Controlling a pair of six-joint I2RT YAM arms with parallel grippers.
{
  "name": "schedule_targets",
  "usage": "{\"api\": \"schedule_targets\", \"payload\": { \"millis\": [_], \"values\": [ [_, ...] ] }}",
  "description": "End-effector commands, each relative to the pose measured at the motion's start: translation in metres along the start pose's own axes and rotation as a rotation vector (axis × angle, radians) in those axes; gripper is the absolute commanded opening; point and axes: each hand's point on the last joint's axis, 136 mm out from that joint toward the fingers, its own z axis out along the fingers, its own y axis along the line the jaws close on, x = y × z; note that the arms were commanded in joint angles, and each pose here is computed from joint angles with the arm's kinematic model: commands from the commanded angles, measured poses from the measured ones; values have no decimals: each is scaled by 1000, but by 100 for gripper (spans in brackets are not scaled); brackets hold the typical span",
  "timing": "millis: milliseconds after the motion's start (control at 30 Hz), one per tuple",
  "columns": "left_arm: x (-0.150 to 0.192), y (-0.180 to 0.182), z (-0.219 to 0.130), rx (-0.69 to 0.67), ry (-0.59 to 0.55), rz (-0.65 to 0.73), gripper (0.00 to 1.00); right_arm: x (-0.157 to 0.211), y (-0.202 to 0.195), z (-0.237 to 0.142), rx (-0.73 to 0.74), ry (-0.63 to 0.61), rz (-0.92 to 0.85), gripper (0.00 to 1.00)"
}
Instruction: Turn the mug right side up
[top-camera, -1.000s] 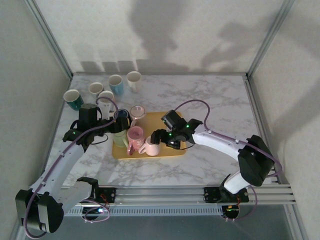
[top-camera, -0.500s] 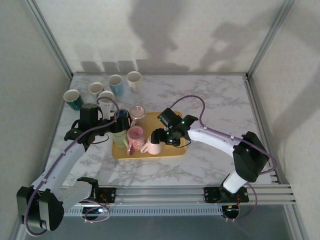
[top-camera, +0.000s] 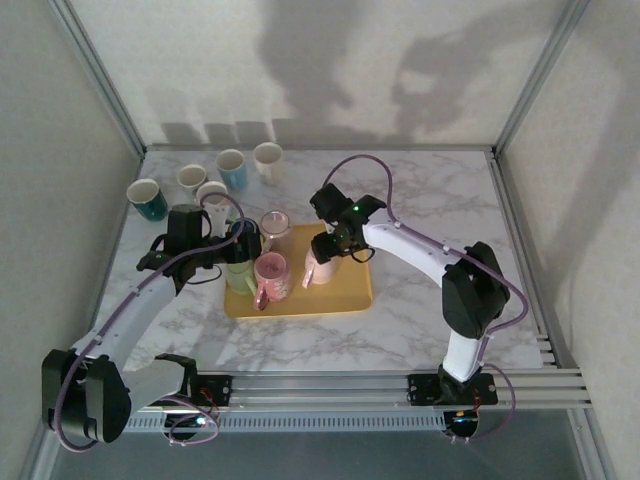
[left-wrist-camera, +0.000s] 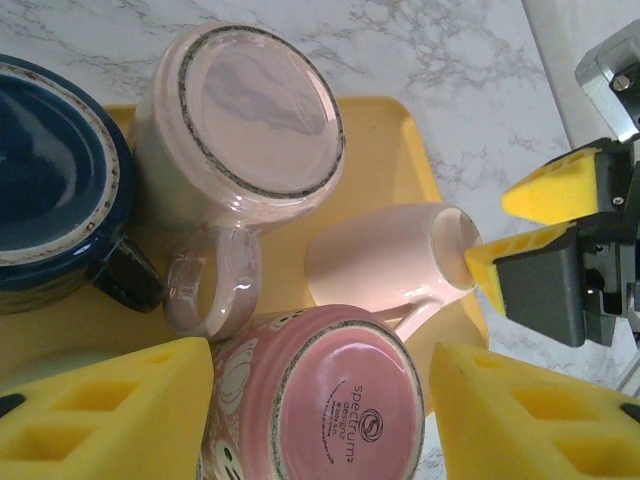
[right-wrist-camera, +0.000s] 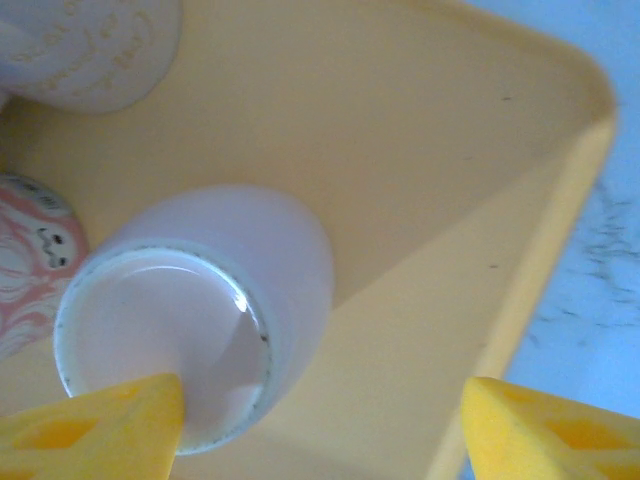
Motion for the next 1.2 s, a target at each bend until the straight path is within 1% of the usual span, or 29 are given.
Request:
{"api": "schedule_targets", "payload": {
  "millis": [0,133,233,300,400,533,633,800,1033,1167],
  "values": [
    [-13,-13,-4,43,-33,33,60,5,-15,-23,51,6,8,74],
    [-12,-12,-5,34,-39,32,60,15,10,-39,-108,-46,242,70],
    [-13,-11,-5,32,-50,35,60,23,21,-42,-169,-76,423,66],
    [-13,-10,-5,32,-55,33,60,26,28,-41,-184,-82,505,65],
    [-12,-8,-3,28,-56,30,60,28,35,-40,-153,-95,551,61],
    [-10,-7,-3,20,-53,33,60,26,50,-35,-154,-94,589,56],
    [-12,-10,-6,30,-63,41,60,28,57,-25,-141,-79,628,51],
    [-16,-16,-10,46,-86,45,60,27,68,-5,-149,-63,680,48],
    [-13,-15,-10,48,-81,41,60,23,74,14,-141,-44,714,52],
    [-14,-15,-11,46,-86,43,60,29,71,29,-75,-7,712,56]
  ]
}}
